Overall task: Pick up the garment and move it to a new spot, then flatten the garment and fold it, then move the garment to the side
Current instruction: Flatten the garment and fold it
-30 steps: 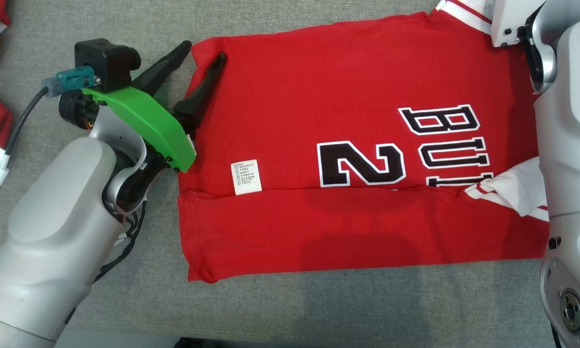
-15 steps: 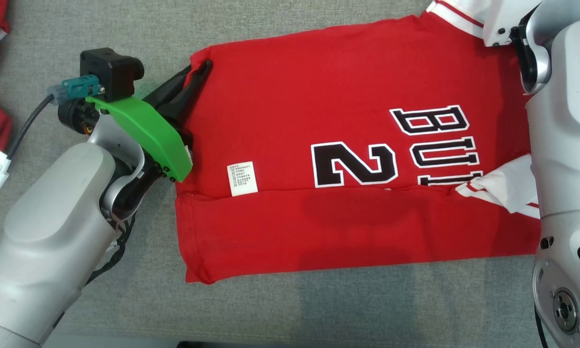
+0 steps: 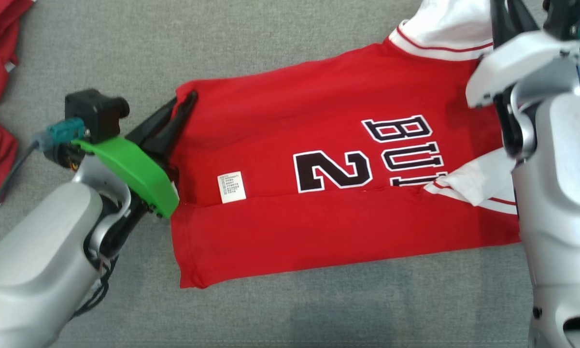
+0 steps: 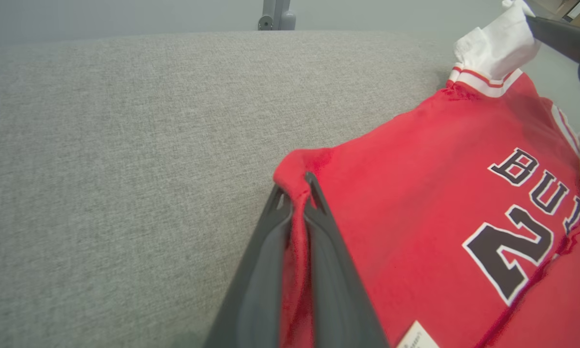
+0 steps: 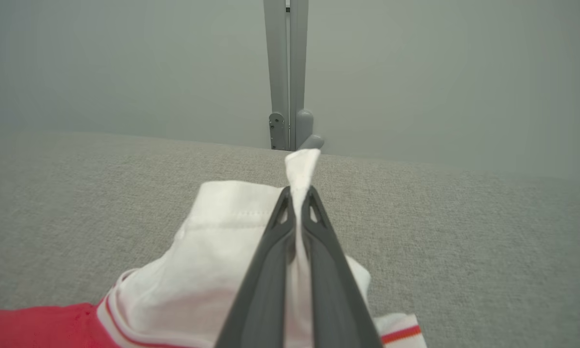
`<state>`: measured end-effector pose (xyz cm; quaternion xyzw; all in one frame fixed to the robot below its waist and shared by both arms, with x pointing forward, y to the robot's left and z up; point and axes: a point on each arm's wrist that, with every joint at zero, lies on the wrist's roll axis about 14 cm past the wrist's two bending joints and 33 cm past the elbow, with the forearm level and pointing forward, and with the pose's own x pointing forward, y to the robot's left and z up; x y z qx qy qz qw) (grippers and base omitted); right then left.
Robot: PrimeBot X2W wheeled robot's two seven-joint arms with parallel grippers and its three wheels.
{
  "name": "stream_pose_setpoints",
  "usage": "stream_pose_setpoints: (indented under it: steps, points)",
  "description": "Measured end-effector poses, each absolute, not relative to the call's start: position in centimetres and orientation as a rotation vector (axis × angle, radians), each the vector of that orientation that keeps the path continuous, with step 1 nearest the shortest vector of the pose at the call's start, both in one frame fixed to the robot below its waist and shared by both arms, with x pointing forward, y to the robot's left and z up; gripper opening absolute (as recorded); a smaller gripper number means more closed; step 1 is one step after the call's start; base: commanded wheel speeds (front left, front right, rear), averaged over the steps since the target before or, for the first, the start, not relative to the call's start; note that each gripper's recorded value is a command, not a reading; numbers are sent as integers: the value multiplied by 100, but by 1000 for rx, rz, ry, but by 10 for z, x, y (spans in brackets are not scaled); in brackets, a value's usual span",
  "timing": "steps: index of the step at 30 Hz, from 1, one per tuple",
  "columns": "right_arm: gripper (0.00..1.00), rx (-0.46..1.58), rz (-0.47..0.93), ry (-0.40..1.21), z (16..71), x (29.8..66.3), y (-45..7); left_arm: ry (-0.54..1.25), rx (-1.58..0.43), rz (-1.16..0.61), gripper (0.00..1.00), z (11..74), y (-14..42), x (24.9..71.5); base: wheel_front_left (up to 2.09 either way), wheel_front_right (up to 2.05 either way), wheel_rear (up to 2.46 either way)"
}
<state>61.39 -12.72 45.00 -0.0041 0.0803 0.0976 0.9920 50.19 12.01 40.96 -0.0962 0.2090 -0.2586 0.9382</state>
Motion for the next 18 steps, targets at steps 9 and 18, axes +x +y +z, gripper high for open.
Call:
stream_pose_setpoints:
  steps: [9, 18]
  points:
    - [0, 47, 146, 148, 467, 544, -161, 411, -211, -515, 0, 427, 114, 462, 0, 0, 0]
    - [0, 137, 56, 230, 442, 482, -184, 405, -263, -486, 0, 422, 106, 437, 0, 0, 0]
